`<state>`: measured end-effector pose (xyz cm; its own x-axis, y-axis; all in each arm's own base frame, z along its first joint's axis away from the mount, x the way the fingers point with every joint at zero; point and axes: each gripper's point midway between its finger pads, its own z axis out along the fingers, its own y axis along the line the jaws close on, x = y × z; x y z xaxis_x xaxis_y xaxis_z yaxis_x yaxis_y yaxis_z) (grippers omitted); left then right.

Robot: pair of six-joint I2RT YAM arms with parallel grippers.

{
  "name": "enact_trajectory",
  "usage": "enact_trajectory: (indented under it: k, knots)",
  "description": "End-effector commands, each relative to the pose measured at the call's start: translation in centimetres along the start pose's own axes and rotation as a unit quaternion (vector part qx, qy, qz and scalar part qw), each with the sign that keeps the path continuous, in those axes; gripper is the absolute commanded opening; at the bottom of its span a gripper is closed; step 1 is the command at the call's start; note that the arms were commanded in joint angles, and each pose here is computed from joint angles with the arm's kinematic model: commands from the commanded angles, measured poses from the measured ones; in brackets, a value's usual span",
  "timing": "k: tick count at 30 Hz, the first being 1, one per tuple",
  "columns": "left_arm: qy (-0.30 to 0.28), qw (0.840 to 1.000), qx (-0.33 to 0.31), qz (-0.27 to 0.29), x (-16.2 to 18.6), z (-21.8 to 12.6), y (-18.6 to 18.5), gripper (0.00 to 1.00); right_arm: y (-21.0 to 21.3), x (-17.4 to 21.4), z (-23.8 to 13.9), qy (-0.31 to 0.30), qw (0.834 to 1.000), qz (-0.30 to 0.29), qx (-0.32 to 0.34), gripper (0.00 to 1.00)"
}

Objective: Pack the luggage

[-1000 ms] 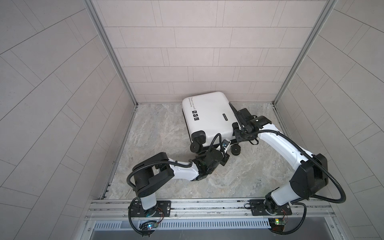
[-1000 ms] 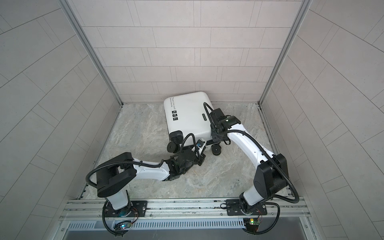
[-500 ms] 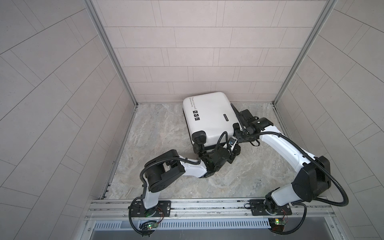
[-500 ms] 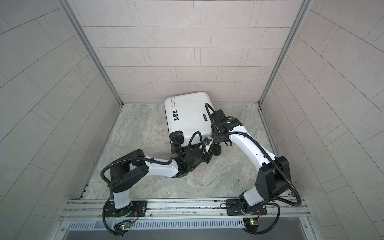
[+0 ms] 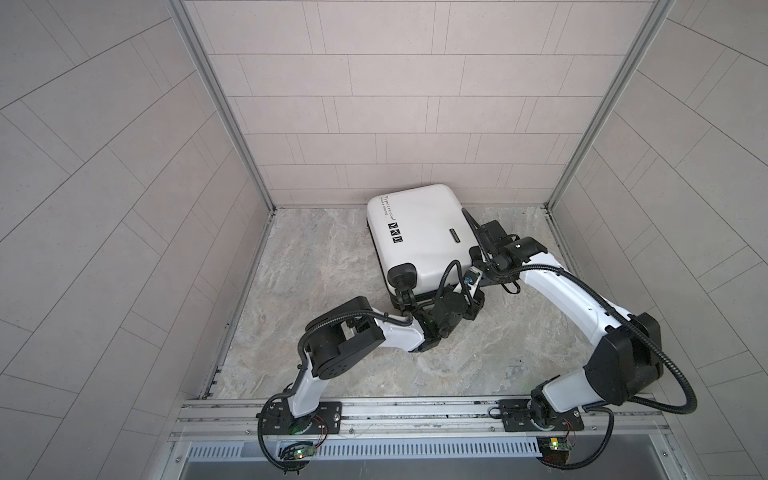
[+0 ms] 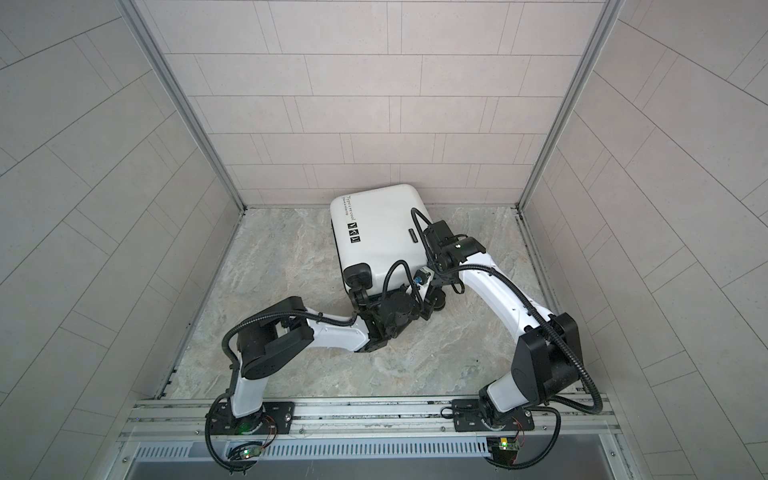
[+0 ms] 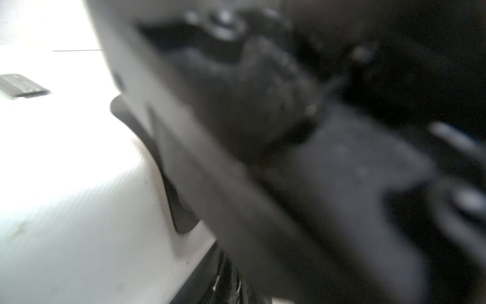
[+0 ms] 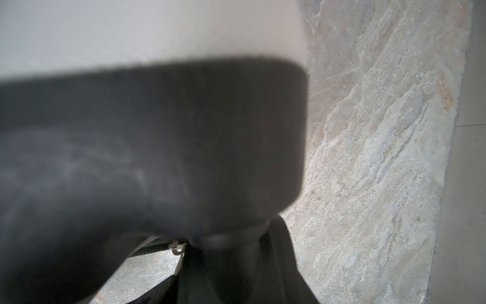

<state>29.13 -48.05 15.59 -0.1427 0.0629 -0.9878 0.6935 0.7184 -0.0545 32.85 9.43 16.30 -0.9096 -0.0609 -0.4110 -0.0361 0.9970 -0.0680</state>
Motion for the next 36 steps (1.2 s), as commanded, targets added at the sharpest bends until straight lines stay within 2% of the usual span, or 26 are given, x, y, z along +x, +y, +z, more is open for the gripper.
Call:
enact_trajectory:
  k: [1,4,6,10,15,18,21,24,26,28,31,36]
  knots:
    - [-0.011,0.987,0.161,0.016,-1.4,-4.4,-9.7,0.31,4.9,-1.2,-1.8,-0.033,0.993,0.029,-0.111,0.14]
    - [-0.011,0.992,0.126,0.024,-1.9,-6.2,-8.0,0.53,3.7,-1.3,-2.2,-0.04,0.993,0.044,-0.105,0.32]
    - [-0.009,0.992,0.117,0.038,-2.4,-7.5,-7.5,0.6,3.2,-1.3,-2.7,-0.047,0.992,0.05,-0.104,0.44]
    - [0.015,0.993,0.098,0.068,-3.7,-9.9,-6.6,0.63,2.8,-1.4,-4.1,-0.062,0.991,0.053,-0.109,0.65]
    - [0.041,0.995,0.032,0.081,-6.8,-13.1,-2.9,0.62,2.5,-1.5,-5.9,-0.084,0.988,0.059,-0.117,0.78]
    - [0.056,0.994,-0.024,0.091,-8.9,-15.4,0.1,0.63,2.4,-1.3,-6.6,-0.091,0.986,0.06,-0.123,0.81]
    - [0.075,0.989,-0.106,0.075,-10.6,-18.2,4.0,0.78,2.5,-1.1,-7.0,-0.097,0.985,0.06,-0.132,0.83]
    - [0.095,0.979,-0.168,0.064,-11.5,-21.3,7.4,0.82,2.9,-0.6,-7.0,-0.099,0.982,0.058,-0.147,0.84]
    - [0.105,0.975,-0.188,0.049,-11.5,-23.1,9.0,0.86,3.0,-0.2,-6.5,-0.101,0.982,0.054,-0.15,0.86]
    - [0.109,0.971,-0.212,0.021,-11.2,-25.0,10.9,0.91,2.8,0.2,-5.6,-0.097,0.984,0.053,-0.141,0.86]
    - [0.122,0.964,-0.233,-0.029,-9.5,-26.6,13.0,0.94,2.0,0.7,-4.4,-0.085,0.988,0.061,-0.114,0.87]
    - [0.149,0.957,-0.221,-0.115,-6.1,-26.3,14.0,0.97,1.7,0.9,-2.7,-0.066,0.991,0.066,-0.093,0.87]
